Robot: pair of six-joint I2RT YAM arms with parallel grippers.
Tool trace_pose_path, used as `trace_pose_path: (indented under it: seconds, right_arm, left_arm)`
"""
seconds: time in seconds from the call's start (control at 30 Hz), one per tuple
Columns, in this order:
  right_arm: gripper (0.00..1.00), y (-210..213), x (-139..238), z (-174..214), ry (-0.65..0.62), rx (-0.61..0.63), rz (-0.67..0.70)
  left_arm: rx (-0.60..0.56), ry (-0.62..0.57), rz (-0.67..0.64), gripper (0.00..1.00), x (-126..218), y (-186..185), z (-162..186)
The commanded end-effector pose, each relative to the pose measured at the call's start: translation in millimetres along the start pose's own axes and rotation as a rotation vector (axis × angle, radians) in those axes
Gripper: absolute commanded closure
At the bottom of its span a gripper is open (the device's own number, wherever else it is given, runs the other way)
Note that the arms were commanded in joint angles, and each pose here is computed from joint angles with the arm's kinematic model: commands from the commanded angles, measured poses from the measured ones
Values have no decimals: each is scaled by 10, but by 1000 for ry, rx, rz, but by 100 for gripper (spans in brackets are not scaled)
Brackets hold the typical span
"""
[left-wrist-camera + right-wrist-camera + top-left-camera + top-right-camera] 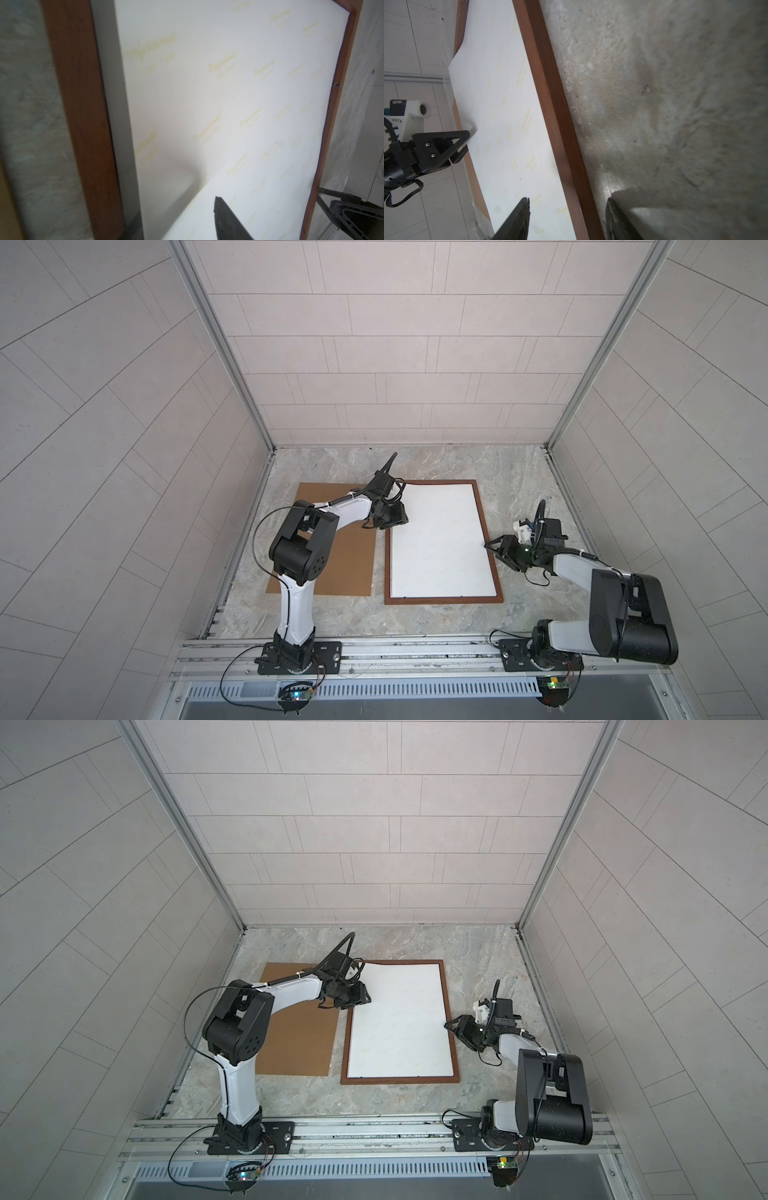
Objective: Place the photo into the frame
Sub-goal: 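Press the poster's edge nearest the cardboard into the frame with the left gripper, then move the left gripper to the cardboard while the right gripper reaches it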
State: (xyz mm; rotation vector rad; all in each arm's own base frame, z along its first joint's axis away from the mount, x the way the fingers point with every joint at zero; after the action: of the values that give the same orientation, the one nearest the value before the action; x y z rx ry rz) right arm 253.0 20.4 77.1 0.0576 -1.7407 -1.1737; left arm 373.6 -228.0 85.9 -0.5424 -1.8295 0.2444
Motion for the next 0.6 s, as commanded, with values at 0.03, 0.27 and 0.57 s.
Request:
trace_pose_path:
  seconds: [0.03, 0.27, 0.57]
  right_arm:
    - [46, 72, 25, -18, -4, 25, -16]
    - [45, 103, 66, -20, -18, 37, -18]
    - [41, 130, 129, -4, -27, 62, -2]
  left_arm:
    - [-59, 35, -80, 41, 161, -3, 0]
    - [-104, 103, -183, 35, 443, 22, 63]
    - [-122, 71, -267, 33, 1054, 12, 163]
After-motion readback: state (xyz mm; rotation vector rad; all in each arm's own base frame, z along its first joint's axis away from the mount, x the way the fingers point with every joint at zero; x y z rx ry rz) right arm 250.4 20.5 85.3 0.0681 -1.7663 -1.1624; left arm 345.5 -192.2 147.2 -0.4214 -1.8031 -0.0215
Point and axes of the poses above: each gripper's point midway between its finger pads, its own x axis back along the fingers, its own y axis along the line the jaws close on, z = x × y, the point moved 6 cm from there along x, back along the fingers, and after that the axes turned 12 degrees about -x, right-handed, at the moved point
